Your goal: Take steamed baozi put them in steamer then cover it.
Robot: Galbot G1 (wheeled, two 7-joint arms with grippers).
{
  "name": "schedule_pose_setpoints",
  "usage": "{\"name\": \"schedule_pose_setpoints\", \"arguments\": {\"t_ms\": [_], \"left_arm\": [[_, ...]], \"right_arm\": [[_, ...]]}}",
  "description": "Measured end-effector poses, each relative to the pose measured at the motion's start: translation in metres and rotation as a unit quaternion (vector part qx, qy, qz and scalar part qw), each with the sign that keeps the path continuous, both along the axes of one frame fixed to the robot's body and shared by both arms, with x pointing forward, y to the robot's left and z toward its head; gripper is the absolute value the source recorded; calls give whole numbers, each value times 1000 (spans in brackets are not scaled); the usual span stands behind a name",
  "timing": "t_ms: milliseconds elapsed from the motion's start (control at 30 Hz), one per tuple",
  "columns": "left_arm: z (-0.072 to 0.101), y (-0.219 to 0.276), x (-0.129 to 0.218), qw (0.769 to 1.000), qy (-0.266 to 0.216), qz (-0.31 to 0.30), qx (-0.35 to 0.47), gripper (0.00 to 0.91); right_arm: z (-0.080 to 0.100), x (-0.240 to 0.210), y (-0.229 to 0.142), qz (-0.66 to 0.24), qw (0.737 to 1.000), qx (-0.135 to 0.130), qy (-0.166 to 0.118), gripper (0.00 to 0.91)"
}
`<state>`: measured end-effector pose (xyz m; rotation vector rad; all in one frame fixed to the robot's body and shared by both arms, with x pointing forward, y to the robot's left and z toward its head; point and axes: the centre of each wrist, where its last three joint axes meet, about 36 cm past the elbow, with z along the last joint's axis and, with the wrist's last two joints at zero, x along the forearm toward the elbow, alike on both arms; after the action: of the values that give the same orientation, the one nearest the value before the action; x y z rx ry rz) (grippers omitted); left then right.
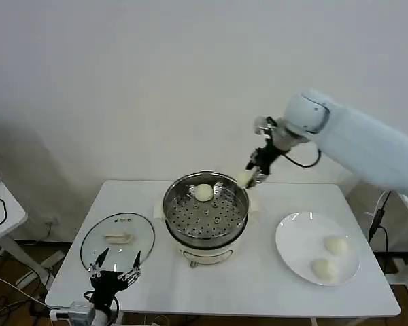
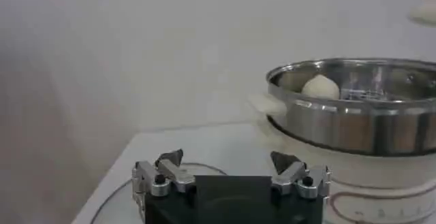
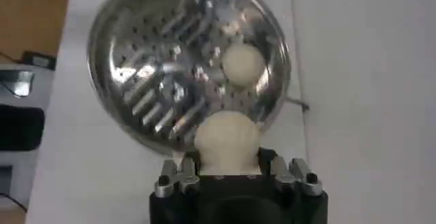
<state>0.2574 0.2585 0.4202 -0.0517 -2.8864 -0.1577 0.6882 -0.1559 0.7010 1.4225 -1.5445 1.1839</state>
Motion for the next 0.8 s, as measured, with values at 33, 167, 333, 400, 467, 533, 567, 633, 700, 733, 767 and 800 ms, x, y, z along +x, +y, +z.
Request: {"name": "schedule_pose_setpoints", "arguments": {"t_ms": [33,167,333,400,467,533,567,633,700,733,767,800], "left_arm": [[1,0,0,1000,-2,1,0,907],[2,0,1,1000,-5,2,2,907],[1,0,0,1000,-6,2,2,907],[1,-1,0,1000,-6,2,0,907],[1,-1,1,1000,-6,1,-2,907],[0,-2,1,1000,-6,1,-3,907],[0,-2,1,1000,-6,1,-3,907],[-1,-1,1,1000,-6,0,-3,907],[-1,-1,1,1000,-6,1,-4,907],[-1,-1,1,1000,-6,0,-4,907],[-1,-1,1,1000,-6,1,-4,907],[-1,-1,1,1000,-6,1,-5,907]], "right_arm": [[-1,1,8,3,1000,-1,2,554],[-7,7,39,10,1000,-3,8,554],[-22,11,72,17,1000,-7,19,554],[-29,13,85,19,1000,-8,22,554],[-36,14,96,21,999,-9,24,554],[-43,15,108,23,999,-10,27,554],[-46,16,113,24,999,-10,28,554],[-53,16,124,25,999,-11,30,554],[-61,17,134,26,999,-14,33,554],[-64,17,139,28,999,-15,34,554],[-67,17,143,28,999,-16,35,554],[-70,16,147,30,999,-18,37,554]]}}
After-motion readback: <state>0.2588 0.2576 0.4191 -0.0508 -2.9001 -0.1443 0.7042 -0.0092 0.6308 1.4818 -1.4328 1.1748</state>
